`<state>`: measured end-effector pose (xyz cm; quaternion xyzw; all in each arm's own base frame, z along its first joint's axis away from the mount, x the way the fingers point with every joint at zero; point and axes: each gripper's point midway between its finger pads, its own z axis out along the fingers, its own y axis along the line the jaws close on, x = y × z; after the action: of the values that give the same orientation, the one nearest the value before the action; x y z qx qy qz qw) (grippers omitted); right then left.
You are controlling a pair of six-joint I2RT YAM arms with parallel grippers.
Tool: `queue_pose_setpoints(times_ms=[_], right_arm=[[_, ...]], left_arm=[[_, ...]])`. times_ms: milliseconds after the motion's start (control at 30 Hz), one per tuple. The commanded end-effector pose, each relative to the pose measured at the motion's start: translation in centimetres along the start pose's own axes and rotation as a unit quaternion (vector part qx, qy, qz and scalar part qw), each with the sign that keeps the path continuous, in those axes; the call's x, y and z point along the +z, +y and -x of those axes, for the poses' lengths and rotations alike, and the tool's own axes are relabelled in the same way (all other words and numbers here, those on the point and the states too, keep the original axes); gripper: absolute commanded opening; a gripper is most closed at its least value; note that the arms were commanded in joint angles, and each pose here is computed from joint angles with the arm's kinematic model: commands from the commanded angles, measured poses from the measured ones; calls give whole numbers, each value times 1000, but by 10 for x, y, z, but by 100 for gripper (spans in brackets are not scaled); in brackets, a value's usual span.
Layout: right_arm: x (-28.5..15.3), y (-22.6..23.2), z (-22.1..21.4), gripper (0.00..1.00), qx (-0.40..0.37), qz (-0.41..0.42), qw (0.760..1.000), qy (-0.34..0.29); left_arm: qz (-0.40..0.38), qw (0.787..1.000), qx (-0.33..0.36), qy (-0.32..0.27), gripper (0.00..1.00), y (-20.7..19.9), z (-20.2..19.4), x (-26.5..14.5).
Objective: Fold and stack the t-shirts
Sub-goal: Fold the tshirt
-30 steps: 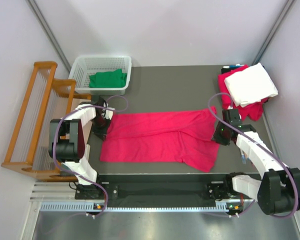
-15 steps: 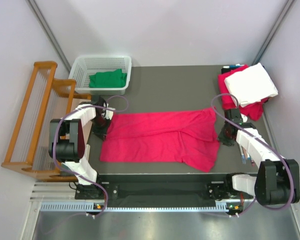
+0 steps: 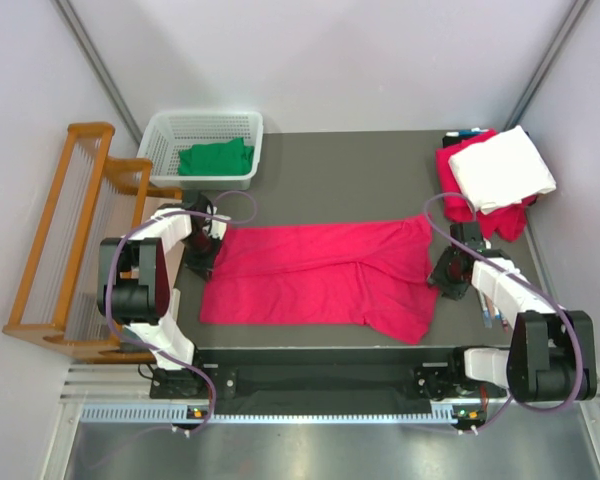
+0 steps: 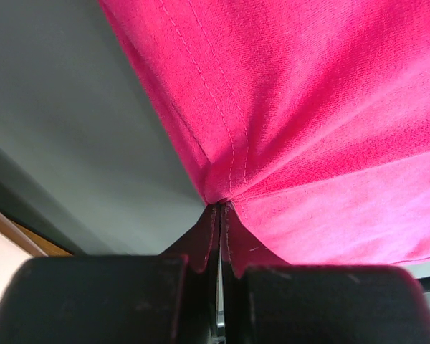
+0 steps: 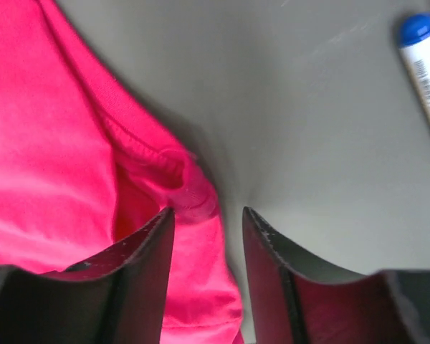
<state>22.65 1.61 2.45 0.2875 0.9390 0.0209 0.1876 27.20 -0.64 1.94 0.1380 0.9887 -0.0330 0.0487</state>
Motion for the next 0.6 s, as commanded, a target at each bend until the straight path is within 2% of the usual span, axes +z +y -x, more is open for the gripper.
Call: queue_pose_setpoints(times_ms=[0, 133, 233, 267, 333, 567], right_arm=[[0, 14, 6, 45, 10, 34, 999, -7], [5, 15, 3, 42, 13, 37, 999, 2], [7, 17, 1, 20, 16, 41, 999, 5], [7, 16, 1, 9, 17, 39, 999, 4], [7, 15, 1, 1, 19, 37, 999, 3], [2, 5, 4, 0, 31, 8, 999, -8]], left_arm=[[-10, 1000, 2, -2, 0, -2, -2, 2], [-12, 1000, 0, -3, 0, -3, -1, 1], [-9, 1000, 2, -3, 0, -2, -1, 1], [-9, 1000, 2, -3, 0, -2, -2, 1], [-7, 1000, 3, -1, 0, -2, -3, 1], [-8, 1000, 3, -2, 0, -2, -2, 1]])
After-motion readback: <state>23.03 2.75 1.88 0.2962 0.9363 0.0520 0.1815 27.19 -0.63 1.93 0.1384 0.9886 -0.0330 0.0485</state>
